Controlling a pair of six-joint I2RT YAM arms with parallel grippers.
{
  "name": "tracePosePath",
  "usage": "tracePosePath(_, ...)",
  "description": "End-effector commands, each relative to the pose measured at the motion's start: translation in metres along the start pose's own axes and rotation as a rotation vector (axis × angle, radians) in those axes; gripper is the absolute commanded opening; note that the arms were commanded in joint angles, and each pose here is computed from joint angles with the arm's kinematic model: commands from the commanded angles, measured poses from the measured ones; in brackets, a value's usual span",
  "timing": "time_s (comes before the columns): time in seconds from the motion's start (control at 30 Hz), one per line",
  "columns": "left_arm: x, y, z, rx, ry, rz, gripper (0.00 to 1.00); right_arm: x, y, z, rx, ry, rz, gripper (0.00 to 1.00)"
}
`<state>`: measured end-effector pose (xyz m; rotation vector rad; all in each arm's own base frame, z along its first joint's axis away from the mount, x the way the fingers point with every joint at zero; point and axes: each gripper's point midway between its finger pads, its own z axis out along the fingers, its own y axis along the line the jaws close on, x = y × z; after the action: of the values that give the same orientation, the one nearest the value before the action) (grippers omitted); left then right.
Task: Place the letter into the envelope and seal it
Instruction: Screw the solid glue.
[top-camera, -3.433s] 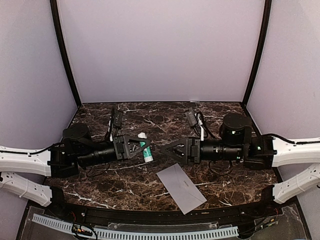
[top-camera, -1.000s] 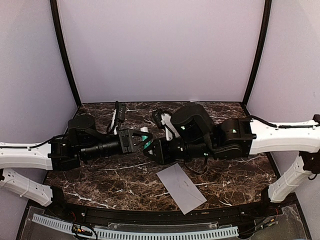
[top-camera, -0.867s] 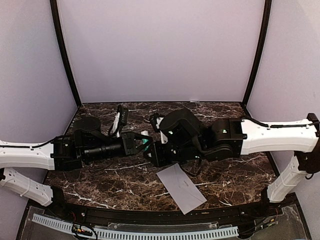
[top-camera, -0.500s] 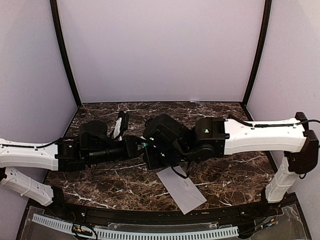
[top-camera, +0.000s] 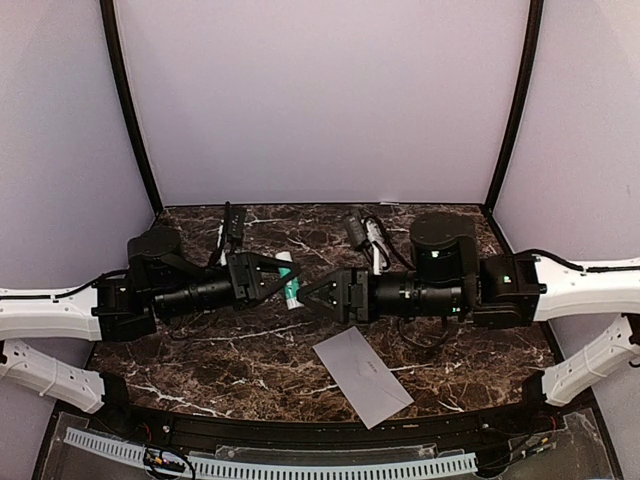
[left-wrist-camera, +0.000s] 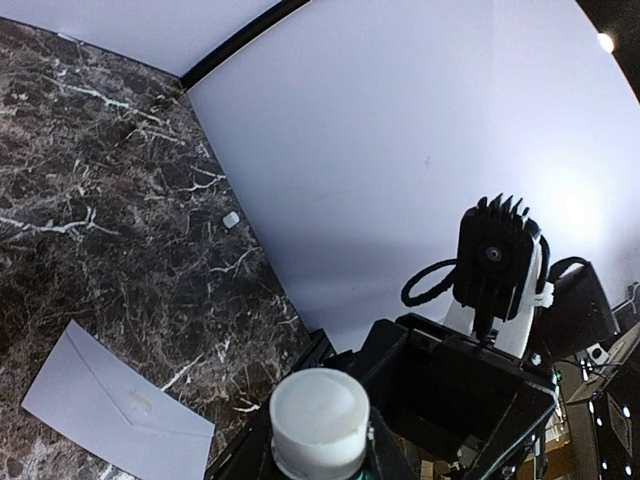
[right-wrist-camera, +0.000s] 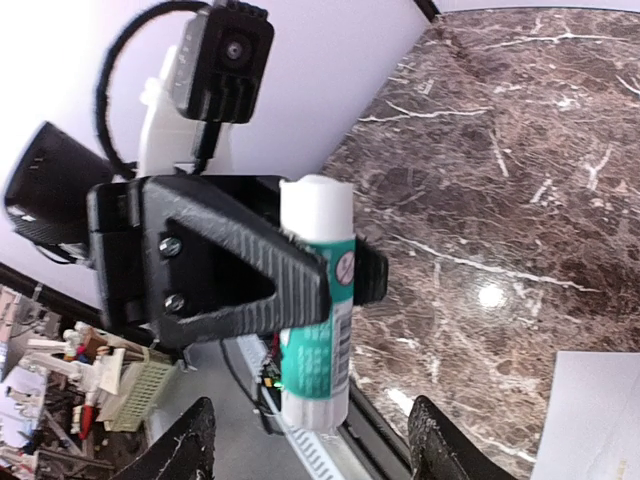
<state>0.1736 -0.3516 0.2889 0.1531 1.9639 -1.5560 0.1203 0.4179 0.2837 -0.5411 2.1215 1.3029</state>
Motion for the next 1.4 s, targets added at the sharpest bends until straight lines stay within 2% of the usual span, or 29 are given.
tracePosePath(0.0, -0.014, -0.04, -0.02, 0.191, -0.036, 0.057, 0.0, -0.027, 0.052, -0.039, -0.295, -0.105, -0.052, 0.68)
tracePosePath(0.13, -0.012, -0.074, -0.034, 0.36, -0.019, 0.134, 0.0, -0.03, 0.068, -0.063, -0.435, -0.158, -0.091, 0.77)
tracePosePath(0.23, -0.007, -0.097, -0.043, 0.477, 0.013, 0.182, 0.0, -0.027, 0.08, -0.073, -0.535, -0.177, -0.117, 0.79)
tracePosePath(0.4, -0.006, -0.12, -0.053, 0.595, 0.019, 0.229, 0.0, -0.023, 0.095, -0.063, -0.597, -0.142, -0.133, 0.72)
tracePosePath(0.6, -0.004, -0.12, -0.053, 0.61, 0.026, 0.229, 0.0, -0.016, 0.114, -0.047, -0.651, -0.102, -0.156, 0.67)
tracePosePath(0.77, -0.003, -0.12, -0.052, 0.615, 0.028, 0.226, 0.0, -0.015, 0.121, -0.039, -0.687, -0.095, -0.147, 0.57)
tracePosePath(1.23, -0.002, -0.12, -0.051, 0.616, 0.037, 0.231, 0.0, -0.013, 0.121, -0.034, -0.687, -0.098, -0.137, 0.19)
tracePosePath(1.37, -0.002, -0.119, -0.051, 0.61, 0.034, 0.232, 0.0, -0.012, 0.118, -0.033, -0.673, -0.098, -0.134, 0.12)
